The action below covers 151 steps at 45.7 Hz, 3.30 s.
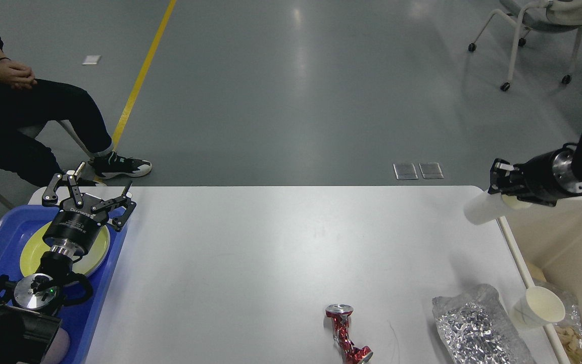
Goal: Tidy desktop
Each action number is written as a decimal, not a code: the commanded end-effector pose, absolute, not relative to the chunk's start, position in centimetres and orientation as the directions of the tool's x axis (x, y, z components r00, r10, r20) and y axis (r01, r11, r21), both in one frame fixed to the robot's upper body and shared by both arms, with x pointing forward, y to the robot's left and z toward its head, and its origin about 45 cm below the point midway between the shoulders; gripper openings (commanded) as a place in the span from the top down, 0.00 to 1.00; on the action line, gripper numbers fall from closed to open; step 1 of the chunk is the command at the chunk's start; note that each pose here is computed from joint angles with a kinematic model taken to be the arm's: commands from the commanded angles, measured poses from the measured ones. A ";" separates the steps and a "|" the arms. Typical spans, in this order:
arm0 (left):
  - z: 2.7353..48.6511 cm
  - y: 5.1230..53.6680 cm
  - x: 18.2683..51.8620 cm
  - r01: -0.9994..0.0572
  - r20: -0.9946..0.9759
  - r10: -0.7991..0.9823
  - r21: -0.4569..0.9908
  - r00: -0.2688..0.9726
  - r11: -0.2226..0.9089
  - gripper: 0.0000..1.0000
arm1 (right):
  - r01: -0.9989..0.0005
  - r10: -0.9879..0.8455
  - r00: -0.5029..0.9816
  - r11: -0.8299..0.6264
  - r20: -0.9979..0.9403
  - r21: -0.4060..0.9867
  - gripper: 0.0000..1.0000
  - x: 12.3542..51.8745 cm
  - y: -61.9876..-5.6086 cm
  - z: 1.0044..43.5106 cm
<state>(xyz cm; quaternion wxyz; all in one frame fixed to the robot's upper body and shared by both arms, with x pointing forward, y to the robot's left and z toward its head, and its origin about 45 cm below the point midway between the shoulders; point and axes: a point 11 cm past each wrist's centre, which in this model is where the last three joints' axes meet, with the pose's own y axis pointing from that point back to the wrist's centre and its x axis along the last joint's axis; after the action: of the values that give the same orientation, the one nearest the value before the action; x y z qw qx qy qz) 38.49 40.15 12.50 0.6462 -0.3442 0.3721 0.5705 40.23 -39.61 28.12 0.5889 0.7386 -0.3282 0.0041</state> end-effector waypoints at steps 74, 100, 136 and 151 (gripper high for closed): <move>12.5 40.2 38.5 -0.994 -0.874 0.480 -0.020 0.071 0.111 0.03 | -0.470 -0.339 0.724 0.395 0.601 0.789 0.00 33.9 -55.4 15.2; 12.5 40.1 38.5 -0.993 -0.874 0.481 -0.021 0.073 0.112 0.03 | -0.272 -0.328 0.904 0.056 0.275 0.961 0.00 38.9 -39.0 34.5; 12.5 40.1 38.5 -0.993 -0.874 0.481 -0.021 0.073 0.112 0.04 | -0.083 -0.383 0.915 0.119 0.123 0.989 0.00 33.7 -43.8 19.0; 12.5 40.1 38.5 -0.993 -0.874 0.481 -0.021 0.073 0.112 0.03 | -0.042 -0.399 0.913 0.109 0.083 0.993 0.00 32.3 -44.1 16.8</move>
<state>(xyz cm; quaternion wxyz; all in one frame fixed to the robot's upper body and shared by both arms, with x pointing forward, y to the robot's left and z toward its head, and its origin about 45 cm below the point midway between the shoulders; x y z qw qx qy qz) 38.49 40.15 12.50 0.6462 -0.3442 0.3721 0.5706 32.72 -44.02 17.73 0.7266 0.6549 -0.1711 -0.1177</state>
